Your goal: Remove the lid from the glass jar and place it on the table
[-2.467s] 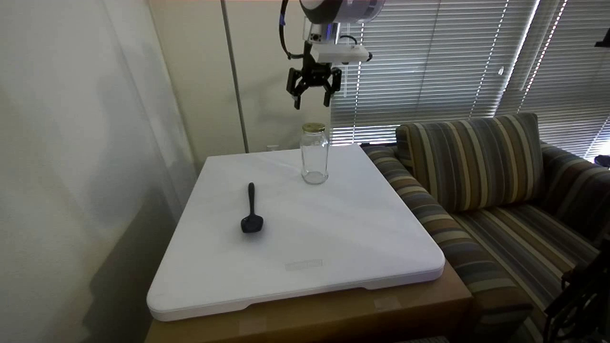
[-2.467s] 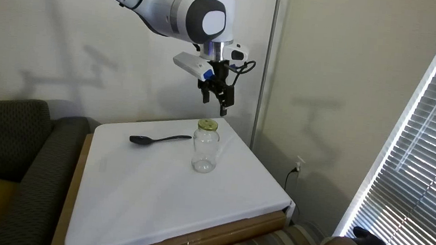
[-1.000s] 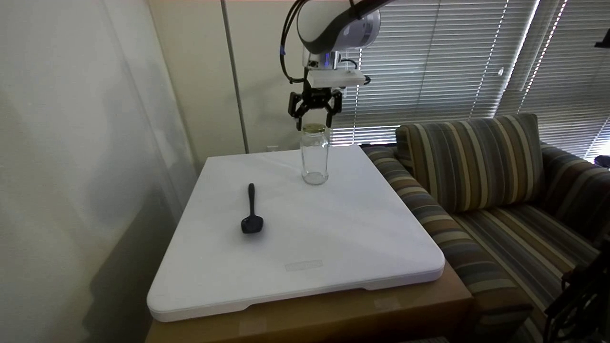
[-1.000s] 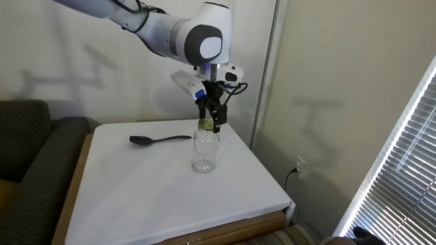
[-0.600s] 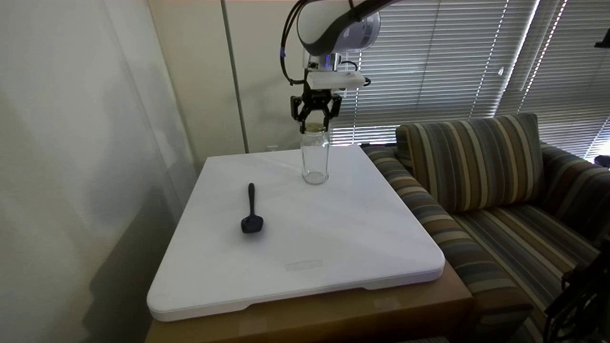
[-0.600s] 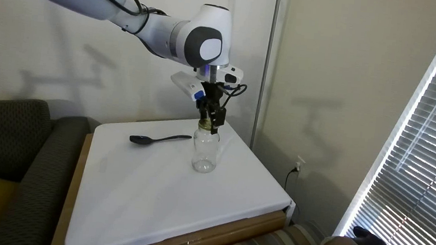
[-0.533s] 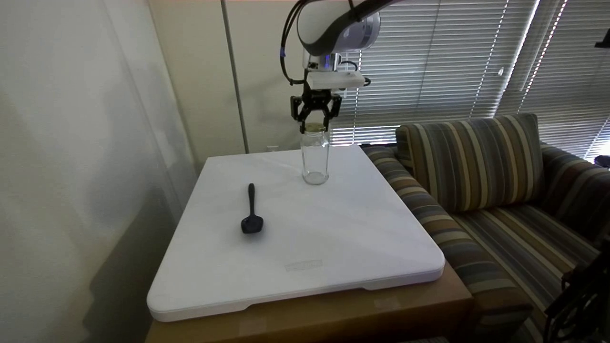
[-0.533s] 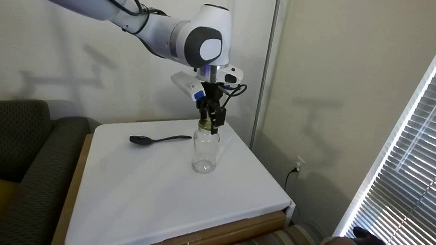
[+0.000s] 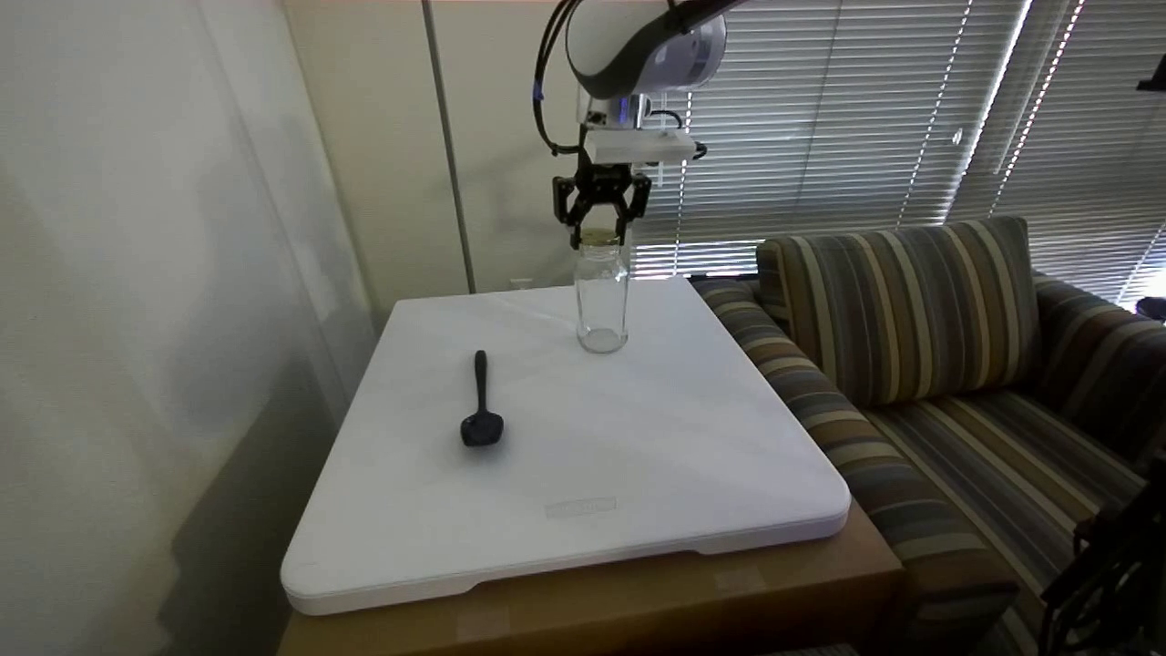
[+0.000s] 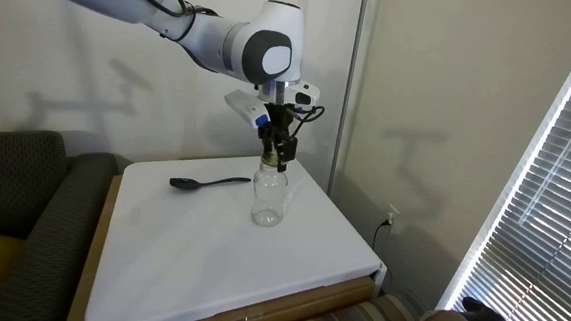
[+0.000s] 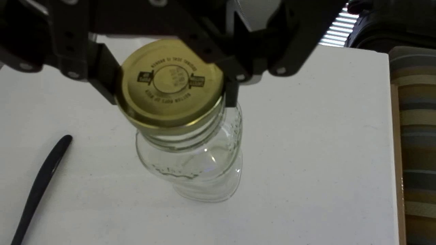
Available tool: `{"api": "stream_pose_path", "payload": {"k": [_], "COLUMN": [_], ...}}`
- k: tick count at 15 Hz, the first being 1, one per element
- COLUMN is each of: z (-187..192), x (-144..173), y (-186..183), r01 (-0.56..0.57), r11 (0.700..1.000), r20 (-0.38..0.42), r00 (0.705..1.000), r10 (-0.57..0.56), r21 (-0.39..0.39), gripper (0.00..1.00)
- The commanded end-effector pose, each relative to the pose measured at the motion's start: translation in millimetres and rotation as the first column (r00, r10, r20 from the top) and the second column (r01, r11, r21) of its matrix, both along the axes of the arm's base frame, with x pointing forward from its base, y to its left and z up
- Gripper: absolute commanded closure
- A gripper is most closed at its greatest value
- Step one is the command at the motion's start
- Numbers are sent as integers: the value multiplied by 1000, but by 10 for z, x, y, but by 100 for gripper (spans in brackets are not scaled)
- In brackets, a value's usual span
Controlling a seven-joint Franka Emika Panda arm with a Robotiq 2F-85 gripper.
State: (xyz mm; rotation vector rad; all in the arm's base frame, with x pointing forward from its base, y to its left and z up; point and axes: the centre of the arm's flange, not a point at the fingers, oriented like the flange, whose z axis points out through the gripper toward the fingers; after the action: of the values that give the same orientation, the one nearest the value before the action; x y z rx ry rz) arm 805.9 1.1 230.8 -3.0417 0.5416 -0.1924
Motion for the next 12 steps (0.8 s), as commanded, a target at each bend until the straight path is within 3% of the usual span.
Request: {"api": "stream_pose_path", "payload": {"k": [1,8,12], "z": [276,1019,1245], "x": [11,-234,-439], "y": [31,357,506], "r01": [-23,-123,-101], "r11": [1000,992,994], "r20": [-6,-41,-17], "r00": [1000,992,995], "r10": [23,122,100], "r21": [6,-20,-34], "gripper": [52,52,52]}}
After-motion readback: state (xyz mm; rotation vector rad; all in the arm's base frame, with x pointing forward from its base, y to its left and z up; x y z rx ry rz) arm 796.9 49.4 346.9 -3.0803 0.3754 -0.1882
